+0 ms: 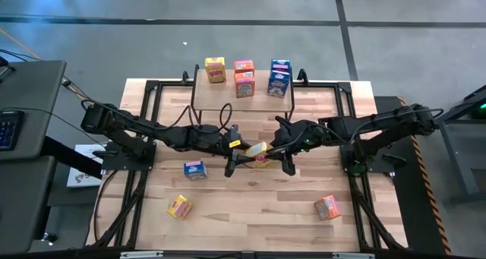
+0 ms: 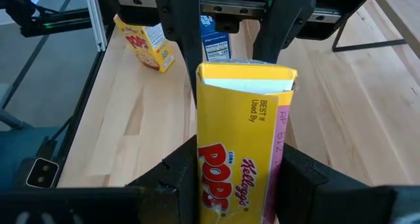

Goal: Stack cereal on shelf
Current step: Put the right yellow cereal box on the shelf aligned with the other yellow cereal box

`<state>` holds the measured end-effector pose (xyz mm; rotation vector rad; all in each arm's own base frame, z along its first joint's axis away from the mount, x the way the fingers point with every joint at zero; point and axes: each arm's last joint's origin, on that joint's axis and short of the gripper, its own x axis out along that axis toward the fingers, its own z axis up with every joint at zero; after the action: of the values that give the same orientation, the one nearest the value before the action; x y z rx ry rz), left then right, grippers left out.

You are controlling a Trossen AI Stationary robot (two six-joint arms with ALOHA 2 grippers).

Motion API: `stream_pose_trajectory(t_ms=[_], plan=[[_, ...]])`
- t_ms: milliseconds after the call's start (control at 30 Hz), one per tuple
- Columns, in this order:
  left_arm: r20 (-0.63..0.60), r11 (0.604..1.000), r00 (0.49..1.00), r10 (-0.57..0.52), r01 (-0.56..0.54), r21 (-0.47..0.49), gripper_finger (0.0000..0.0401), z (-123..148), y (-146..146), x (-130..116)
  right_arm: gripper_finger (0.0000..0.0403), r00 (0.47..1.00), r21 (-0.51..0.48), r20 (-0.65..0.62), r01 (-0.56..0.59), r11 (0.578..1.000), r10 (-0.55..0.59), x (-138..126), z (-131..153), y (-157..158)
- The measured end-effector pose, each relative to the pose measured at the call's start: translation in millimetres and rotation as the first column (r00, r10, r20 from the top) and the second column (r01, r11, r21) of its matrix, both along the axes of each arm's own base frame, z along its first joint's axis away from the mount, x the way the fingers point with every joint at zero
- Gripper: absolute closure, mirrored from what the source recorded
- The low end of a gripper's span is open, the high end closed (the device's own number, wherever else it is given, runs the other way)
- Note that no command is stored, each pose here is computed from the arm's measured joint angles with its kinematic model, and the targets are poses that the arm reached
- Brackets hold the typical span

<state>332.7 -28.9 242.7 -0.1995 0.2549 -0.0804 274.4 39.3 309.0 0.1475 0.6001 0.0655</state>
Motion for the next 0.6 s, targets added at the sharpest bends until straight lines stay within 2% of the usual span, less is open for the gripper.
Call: stream_pose_trajectory(t_ms=[467, 600], plan=[[0.001, 1.0, 1.0, -0.001, 0.001, 0.003, 0.0237, 0.1, -0.2, 0.0, 0.0263, 1.0, -0.012, 0.004, 0.011, 1.0, -0.011, 0.2, 0.1, -0.4], [0.001, 1.0, 1.0, 0.0, 0.0, 0.005, 0.0237, 0.1, -0.2, 0.0, 0.025, 1.0, -0.029, 0.007, 0.024, 0.999, -0.024, 0.2, 0.1, -0.8]])
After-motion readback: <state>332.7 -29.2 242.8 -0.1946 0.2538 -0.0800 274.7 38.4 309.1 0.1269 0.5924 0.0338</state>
